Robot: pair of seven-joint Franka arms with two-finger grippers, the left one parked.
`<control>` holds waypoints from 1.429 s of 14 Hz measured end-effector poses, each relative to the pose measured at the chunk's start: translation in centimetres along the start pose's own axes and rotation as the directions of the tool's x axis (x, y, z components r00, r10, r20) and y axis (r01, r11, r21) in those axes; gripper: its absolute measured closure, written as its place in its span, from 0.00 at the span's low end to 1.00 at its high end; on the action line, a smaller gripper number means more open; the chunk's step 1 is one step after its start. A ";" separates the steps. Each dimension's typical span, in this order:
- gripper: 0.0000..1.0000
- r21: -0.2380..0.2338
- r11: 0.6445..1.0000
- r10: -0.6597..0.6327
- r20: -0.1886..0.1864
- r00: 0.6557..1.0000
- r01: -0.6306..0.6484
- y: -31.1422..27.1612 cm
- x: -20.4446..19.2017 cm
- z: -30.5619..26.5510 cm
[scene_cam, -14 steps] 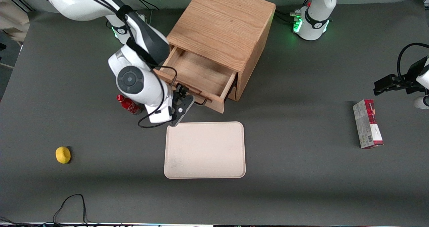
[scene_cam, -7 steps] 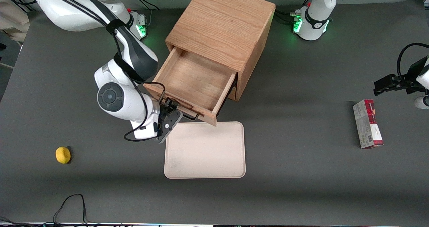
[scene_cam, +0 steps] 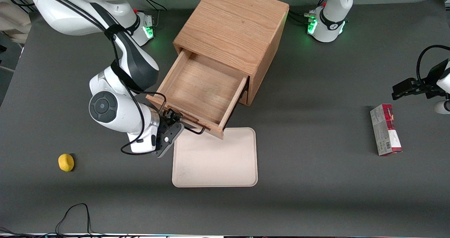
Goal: Open upper drawer
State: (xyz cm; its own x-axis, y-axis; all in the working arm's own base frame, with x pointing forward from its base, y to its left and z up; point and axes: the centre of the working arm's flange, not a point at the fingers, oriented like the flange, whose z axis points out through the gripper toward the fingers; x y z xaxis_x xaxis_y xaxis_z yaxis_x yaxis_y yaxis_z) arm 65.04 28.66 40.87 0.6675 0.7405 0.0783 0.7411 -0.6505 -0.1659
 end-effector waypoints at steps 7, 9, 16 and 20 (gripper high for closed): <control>0.00 -0.059 0.998 0.032 -0.025 0.999 -0.033 1.6 -0.9 -6.1; 0.00 -0.090 0.988 0.126 -0.013 0.992 -0.127 3.1 -3.0 -10.3; 0.00 -0.155 0.850 0.511 0.004 0.860 -0.504 5.6 -15.5 -21.0; 0.00 -0.166 0.774 0.622 0.011 0.783 -0.611 5.2 -23.7 -22.4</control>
State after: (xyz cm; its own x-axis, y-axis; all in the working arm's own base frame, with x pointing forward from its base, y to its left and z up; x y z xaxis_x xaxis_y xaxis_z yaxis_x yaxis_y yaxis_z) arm 54.73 3.95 60.13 0.9827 0.1776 -0.0529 0.1772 -0.9841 -0.0130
